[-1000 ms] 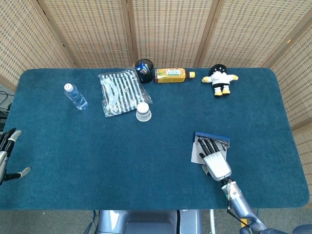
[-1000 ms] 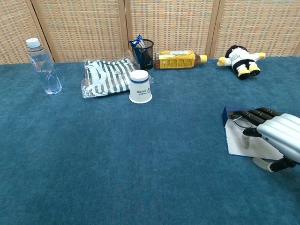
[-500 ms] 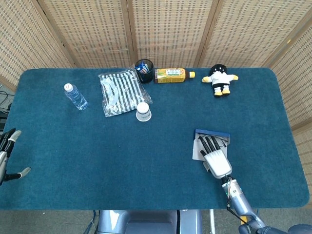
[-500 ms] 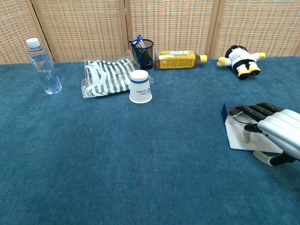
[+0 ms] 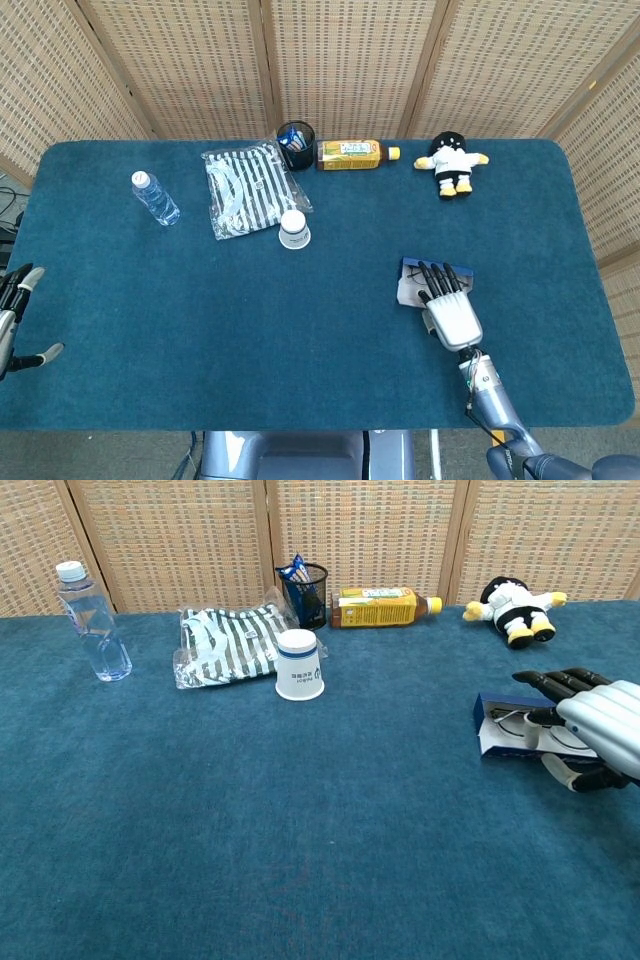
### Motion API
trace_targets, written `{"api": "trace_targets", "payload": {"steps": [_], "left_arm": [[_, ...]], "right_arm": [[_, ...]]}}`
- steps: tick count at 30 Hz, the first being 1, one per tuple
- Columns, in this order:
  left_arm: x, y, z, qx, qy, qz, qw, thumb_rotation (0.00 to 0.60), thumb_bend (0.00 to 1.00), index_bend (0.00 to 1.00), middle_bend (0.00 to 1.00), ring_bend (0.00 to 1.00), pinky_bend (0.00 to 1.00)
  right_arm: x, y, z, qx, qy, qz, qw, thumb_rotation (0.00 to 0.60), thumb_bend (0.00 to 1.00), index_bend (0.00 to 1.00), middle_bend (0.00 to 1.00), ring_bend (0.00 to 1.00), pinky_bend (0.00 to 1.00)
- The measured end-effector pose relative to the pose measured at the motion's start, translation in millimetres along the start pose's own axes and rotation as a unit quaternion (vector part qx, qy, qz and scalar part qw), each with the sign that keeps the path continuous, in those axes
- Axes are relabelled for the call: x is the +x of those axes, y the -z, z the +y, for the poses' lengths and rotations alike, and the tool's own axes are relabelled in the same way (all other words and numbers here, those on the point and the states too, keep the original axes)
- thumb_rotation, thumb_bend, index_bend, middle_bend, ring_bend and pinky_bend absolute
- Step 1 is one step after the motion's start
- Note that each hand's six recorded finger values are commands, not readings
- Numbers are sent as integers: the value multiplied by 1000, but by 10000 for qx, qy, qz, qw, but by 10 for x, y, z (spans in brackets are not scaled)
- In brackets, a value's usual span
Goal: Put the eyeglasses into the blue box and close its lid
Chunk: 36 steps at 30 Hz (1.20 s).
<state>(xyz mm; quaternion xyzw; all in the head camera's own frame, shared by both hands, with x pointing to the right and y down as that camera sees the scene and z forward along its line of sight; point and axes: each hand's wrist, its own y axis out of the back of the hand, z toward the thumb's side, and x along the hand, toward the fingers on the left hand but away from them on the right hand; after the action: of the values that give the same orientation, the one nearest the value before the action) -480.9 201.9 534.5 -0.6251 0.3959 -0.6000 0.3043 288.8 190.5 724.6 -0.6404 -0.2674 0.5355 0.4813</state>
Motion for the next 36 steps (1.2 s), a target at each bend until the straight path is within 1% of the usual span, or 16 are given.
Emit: {"api": "trace_targets", "payload": {"steps": [5, 7, 13, 19, 28, 36], "left_arm": [[0, -1, -3, 1, 8, 0, 10000, 600, 0, 0, 0, 0, 0], [0, -3, -5, 1, 12, -4, 10000, 600, 0, 0, 0, 0, 0], [3, 1, -3, -7, 14, 2, 10000, 600, 0, 0, 0, 0, 0], [6, 5, -4, -15, 23, 2, 10000, 600, 0, 0, 0, 0, 0], [4, -3, -10, -15, 39, -11, 10000, 600, 0, 0, 0, 0, 0], [1, -8, -9, -24, 48, -27, 10000, 600, 0, 0, 0, 0, 0]], "right_arm": [[-49, 26, -13, 20, -55, -49, 10000, 600, 574, 434, 0, 0, 41], [-63, 28, -22, 3, -83, -60, 9999, 600, 571, 459, 0, 0, 40], [-107, 41, -43, 12, -133, -88, 9999, 600, 570, 594, 0, 0, 41], [-131, 67, -37, -15, -60, -127, 9999, 600, 570, 681, 0, 0, 41], [-130, 77, -20, -60, 74, -76, 9999, 600, 595, 715, 0, 0, 40], [-35, 50, 42, -177, 131, 92, 9997, 600, 595, 726, 0, 0, 41]]}}
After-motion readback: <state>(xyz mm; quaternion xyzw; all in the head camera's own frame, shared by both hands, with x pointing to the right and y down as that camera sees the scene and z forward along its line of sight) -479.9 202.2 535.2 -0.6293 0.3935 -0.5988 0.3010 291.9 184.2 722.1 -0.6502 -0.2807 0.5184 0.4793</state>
